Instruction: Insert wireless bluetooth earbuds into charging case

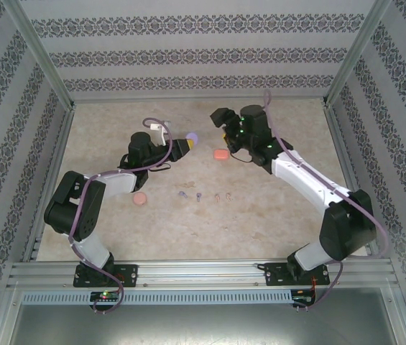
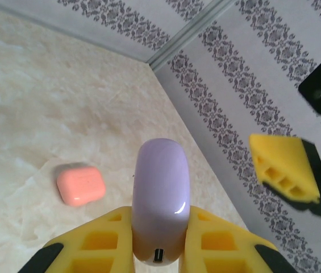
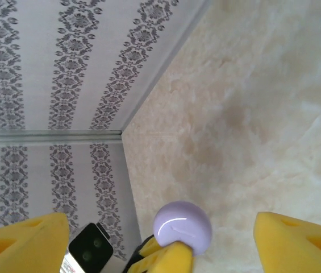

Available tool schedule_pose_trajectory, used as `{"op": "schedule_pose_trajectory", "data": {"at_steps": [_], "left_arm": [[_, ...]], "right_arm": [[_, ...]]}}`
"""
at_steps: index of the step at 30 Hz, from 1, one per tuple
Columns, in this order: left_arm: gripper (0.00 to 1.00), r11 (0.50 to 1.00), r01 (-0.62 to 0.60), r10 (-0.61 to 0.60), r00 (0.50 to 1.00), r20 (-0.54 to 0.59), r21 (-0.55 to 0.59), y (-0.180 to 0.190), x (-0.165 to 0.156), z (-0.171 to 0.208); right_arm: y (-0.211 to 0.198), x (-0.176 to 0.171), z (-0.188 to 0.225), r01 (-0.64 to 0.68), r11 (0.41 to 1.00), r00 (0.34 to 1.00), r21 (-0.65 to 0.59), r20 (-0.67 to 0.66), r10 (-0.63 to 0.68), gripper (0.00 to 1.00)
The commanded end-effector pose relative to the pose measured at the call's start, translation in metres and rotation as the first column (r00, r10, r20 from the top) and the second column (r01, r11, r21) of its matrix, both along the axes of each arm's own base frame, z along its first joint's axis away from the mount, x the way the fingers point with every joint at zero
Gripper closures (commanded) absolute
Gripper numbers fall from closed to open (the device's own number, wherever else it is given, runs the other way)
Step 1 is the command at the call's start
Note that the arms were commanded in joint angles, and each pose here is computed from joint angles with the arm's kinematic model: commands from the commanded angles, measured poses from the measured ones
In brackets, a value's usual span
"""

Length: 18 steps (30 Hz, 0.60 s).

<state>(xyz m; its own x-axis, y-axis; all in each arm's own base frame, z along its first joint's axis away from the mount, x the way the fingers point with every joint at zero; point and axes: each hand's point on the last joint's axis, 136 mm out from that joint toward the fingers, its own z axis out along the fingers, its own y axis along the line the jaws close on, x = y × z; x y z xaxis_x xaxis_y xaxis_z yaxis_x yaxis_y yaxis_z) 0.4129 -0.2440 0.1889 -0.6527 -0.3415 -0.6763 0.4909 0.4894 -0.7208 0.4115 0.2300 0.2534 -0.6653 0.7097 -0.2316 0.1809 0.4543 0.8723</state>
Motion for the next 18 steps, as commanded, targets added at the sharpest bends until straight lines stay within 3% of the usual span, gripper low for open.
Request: {"op": "schedule_pose_trajectory", "data": {"at_steps": [1, 5, 9, 18], "left_arm": [[1.00, 0.996, 0.077, -0.079, 0.995, 0.062, 0.037, -0.003, -0.009, 0.027], [1.00, 0.988, 0.135, -0.139, 0.989, 0.051, 0.077, -0.007, -0.018, 0.032], [1.00, 0.976, 0.200, -0.203, 0.978, 0.042, 0.082, -0.012, -0.027, 0.039], [1.00, 0.969, 0.239, -0.242, 0.970, 0.036, 0.064, -0.015, -0.035, 0.052]], "right_arm": [[-0.006, -0.013, -0.004, -0.194, 0.961, 0.968, -0.198, 0.123, 0.221, 0.16], [0.001, -0.027, 0.004, -0.362, 0.853, 0.844, -0.376, 0.256, 0.471, 0.17], [0.013, -0.038, -0.001, -0.467, 0.769, 0.736, -0.438, 0.289, 0.612, 0.18], [0.035, -0.040, -0.011, -0.559, 0.724, 0.668, -0.403, 0.298, 0.682, 0.22]]}}
